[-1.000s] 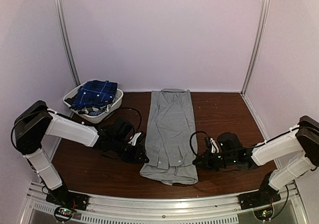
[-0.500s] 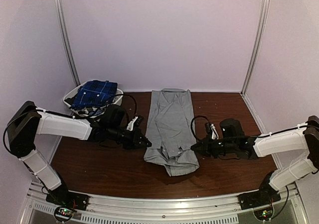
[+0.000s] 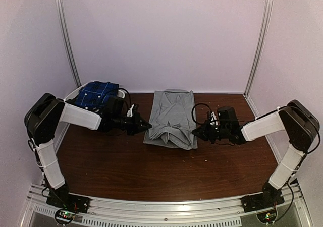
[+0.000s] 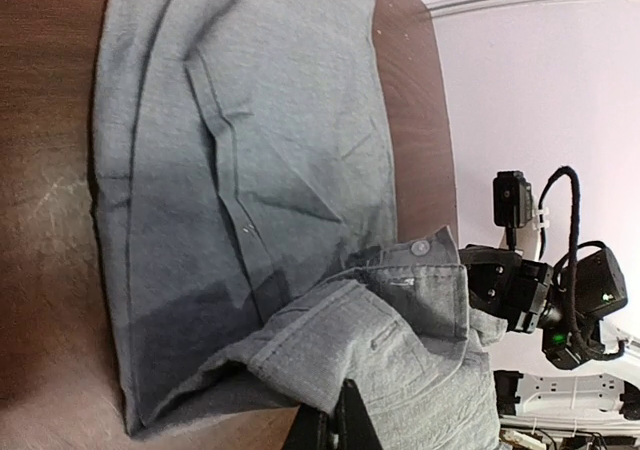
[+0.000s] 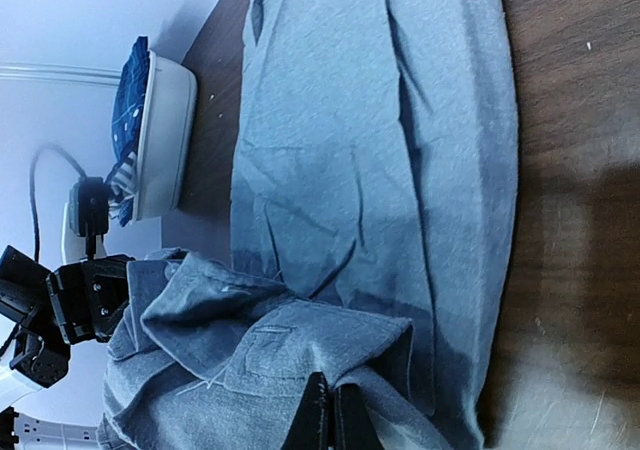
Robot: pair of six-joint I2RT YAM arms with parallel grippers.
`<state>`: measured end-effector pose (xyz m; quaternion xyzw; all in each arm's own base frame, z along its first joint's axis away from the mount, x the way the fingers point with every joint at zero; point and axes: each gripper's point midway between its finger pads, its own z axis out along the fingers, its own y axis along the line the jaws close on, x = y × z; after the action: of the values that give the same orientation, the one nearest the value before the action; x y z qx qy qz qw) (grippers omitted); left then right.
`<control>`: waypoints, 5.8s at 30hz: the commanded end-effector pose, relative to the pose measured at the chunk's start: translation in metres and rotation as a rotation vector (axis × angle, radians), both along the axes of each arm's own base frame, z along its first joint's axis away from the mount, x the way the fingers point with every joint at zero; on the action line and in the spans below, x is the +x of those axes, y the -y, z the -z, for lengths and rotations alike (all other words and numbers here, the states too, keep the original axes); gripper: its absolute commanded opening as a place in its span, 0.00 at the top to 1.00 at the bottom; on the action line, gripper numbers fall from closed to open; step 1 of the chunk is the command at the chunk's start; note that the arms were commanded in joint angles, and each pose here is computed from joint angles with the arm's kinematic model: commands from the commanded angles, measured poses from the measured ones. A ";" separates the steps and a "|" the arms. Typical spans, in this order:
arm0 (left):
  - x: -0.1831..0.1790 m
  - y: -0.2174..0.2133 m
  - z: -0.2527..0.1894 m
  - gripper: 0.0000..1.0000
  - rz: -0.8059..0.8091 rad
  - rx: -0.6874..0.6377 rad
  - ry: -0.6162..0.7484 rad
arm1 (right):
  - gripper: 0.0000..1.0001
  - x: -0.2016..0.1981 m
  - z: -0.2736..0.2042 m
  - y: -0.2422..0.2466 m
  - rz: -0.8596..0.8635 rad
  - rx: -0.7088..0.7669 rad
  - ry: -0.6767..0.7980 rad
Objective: Fold and stack the long sleeve shirts
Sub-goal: Fold the rectangle-folded shirt at the center of the board, then move the 2/3-rectangle-folded shirt to the center of the board.
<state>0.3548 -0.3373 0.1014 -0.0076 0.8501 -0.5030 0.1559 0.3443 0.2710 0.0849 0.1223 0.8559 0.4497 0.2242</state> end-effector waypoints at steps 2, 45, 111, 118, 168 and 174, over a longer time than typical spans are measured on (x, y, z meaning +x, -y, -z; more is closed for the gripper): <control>0.034 0.001 0.023 1.00 -0.040 -0.001 0.027 | 1.00 0.030 0.014 -0.003 0.015 -0.008 0.023; 0.021 0.002 0.017 0.83 -0.092 -0.010 -0.011 | 0.47 0.028 0.023 0.002 -0.020 -0.139 0.011; 0.059 0.005 0.001 0.50 -0.167 0.016 0.059 | 0.92 0.088 -0.029 -0.039 -0.027 -0.322 0.211; 0.071 0.003 0.003 0.44 -0.206 0.028 0.070 | 0.59 0.111 -0.037 -0.015 0.042 -0.376 0.216; 0.112 0.019 0.090 0.63 -0.040 0.524 0.221 | 0.30 0.121 0.063 -0.029 -0.224 -0.808 0.253; 0.088 0.017 0.088 0.63 -0.009 0.533 0.209 | 0.28 0.096 0.082 -0.026 -0.278 -0.845 0.220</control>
<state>0.4664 -0.3722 0.0301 0.0799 0.9115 -0.3020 0.2675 0.4663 0.3062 0.0306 -0.1234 0.9312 0.1275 0.3183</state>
